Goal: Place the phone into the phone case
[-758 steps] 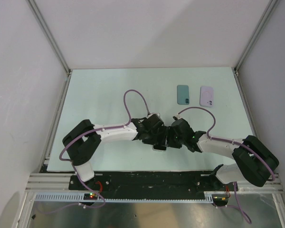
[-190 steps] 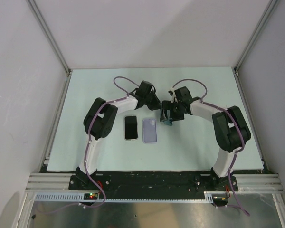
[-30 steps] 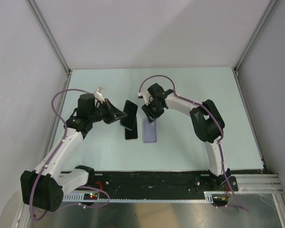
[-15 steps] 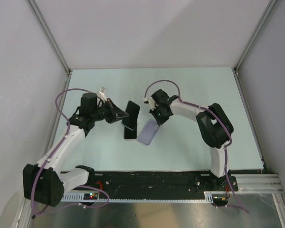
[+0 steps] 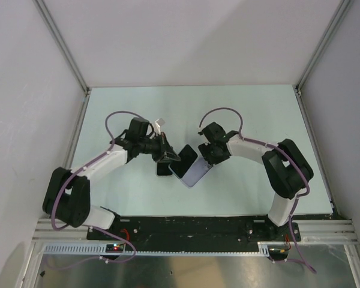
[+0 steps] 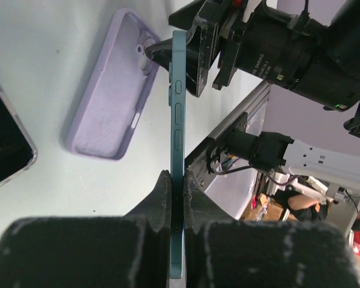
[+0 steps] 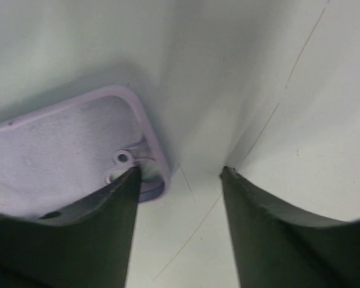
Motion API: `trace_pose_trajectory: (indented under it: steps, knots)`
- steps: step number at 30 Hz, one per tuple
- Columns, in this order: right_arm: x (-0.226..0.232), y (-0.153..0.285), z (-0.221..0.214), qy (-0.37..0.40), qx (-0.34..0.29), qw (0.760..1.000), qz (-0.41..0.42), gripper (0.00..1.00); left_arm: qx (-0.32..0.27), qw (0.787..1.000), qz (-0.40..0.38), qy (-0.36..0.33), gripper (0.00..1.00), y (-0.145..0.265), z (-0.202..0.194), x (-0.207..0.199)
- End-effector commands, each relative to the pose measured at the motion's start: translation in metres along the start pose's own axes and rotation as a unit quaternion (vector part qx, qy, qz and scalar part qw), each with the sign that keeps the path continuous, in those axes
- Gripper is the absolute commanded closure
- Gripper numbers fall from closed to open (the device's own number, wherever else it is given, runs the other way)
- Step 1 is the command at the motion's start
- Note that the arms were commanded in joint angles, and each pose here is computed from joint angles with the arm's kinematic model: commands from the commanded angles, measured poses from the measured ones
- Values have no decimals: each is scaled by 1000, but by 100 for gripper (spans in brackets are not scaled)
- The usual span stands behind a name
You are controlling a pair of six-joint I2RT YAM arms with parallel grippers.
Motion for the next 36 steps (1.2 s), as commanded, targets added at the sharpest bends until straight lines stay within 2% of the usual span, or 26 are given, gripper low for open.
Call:
trace_pose_trajectory:
  steps: [1, 4, 15, 36]
  knots:
    - [-2, 17, 5, -43, -25, 999, -4, 33, 26, 997, -66, -40, 100, -10, 7, -21]
    - [-7, 28, 13, -74, -47, 996, 1, 28, 30, 997, -67, -25, 100, -19, 6, -19]
    - [-32, 55, 31, -158, -98, 982, 21, 31, 30, 995, -92, 19, 100, -49, 3, -12]
    - [-22, 35, 37, -171, -92, 979, 56, 34, 80, 991, -84, 72, 100, -82, -24, 21]
Point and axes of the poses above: each gripper's point midway between its finger pads, its own y axis back along the fingers, its own x axis along the line the jaws close on, z = x × y, the point moved 6 cm from there along y, back along the fingers, and after that the axes turned 3 degrees about -y, right-handed, at the moved point
